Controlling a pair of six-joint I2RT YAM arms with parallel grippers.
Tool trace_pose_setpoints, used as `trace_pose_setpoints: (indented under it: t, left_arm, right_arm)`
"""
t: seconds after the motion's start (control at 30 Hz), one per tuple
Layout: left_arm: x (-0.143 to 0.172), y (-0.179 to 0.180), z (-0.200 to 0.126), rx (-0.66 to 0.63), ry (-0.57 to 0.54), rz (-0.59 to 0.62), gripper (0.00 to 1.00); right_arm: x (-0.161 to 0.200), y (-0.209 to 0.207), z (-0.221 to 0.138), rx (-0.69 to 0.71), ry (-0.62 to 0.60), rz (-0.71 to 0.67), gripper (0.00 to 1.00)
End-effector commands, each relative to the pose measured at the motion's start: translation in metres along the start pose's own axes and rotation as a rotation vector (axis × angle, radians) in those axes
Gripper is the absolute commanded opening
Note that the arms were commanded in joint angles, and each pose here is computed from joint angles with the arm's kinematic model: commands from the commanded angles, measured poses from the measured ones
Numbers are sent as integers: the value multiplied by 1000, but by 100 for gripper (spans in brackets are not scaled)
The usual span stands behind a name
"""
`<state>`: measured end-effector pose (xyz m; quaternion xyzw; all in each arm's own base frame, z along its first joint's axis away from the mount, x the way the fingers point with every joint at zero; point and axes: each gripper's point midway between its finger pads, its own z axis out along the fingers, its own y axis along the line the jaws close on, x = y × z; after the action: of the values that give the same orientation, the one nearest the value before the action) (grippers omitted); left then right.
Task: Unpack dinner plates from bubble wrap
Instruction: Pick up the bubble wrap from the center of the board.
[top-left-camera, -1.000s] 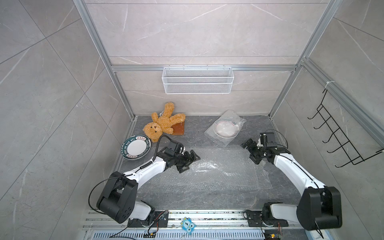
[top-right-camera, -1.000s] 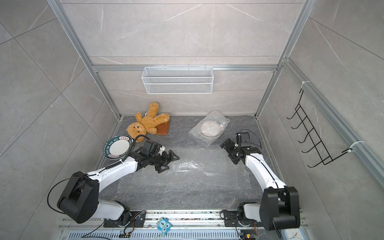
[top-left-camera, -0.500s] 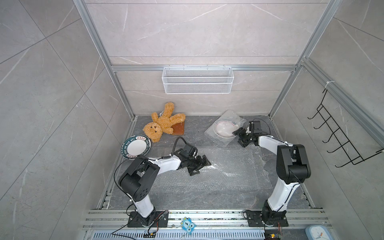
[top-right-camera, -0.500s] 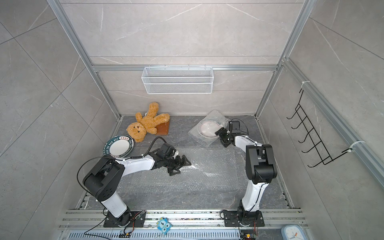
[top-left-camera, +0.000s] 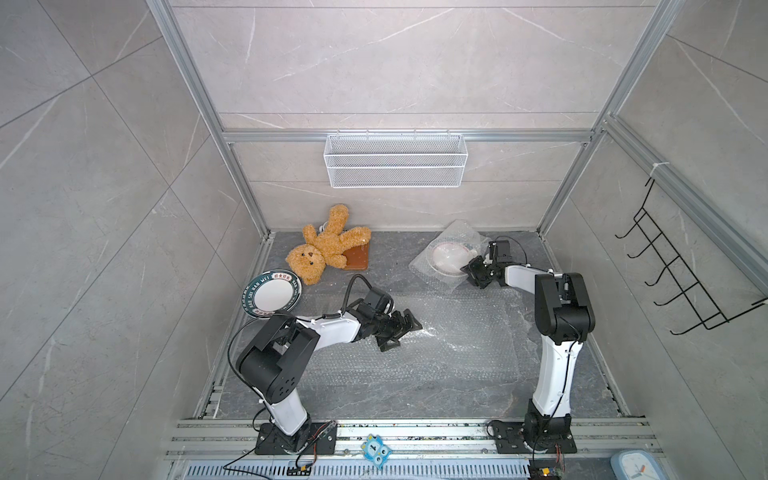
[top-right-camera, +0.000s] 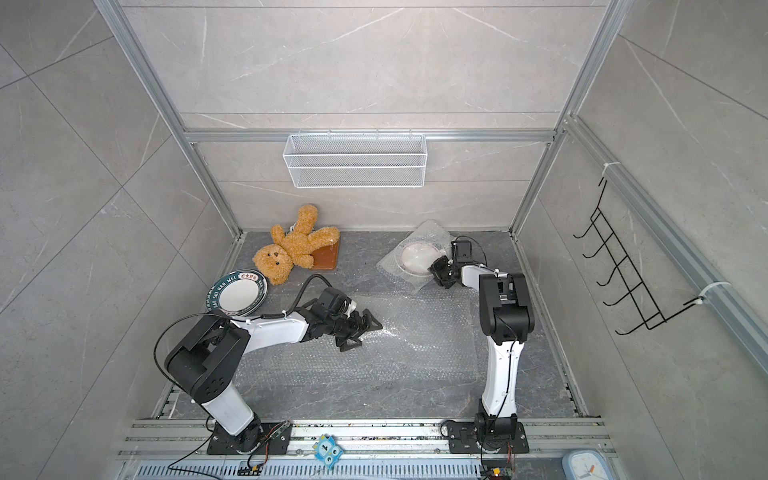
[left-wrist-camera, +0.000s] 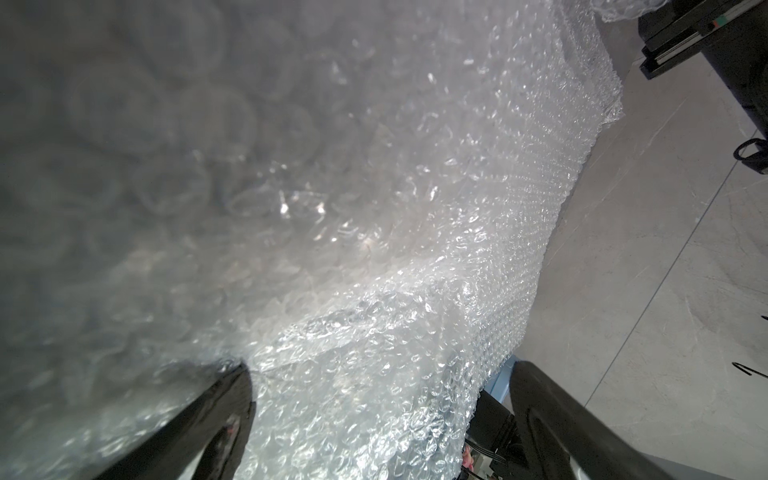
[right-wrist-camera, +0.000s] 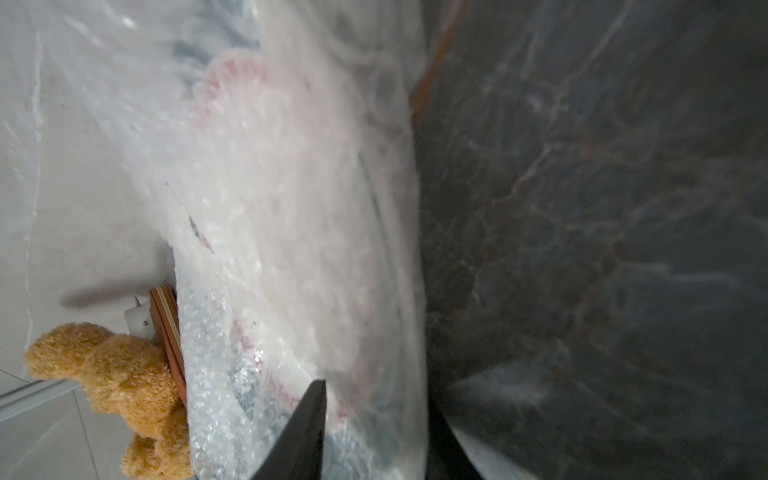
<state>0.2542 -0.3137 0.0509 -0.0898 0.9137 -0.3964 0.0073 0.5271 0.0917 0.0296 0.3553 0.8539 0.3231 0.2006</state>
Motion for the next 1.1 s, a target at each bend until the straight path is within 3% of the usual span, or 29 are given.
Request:
trace_pose_setpoints:
  t: [0.0, 0.33, 0.73, 0.9, 1.07]
  left_arm:
    - [4, 8, 2, -22, 8, -10, 99]
    - [2, 4, 5, -6, 17, 1, 99]
    - [-2, -61, -33, 139, -17, 207, 99]
    - [4, -76, -67, 164, -68, 274, 99]
    - [2, -73, -127, 127, -238, 326, 99]
  right_arm:
    - [-3, -1, 5, 1, 0, 2, 29]
    - [-3, 48, -40, -82, -27, -106, 0]
    - [32, 98, -140, -201, 8, -176, 0]
    - [68, 86, -189, -170, 52, -227, 0]
    - [121, 54, -224, -164, 164, -259, 0]
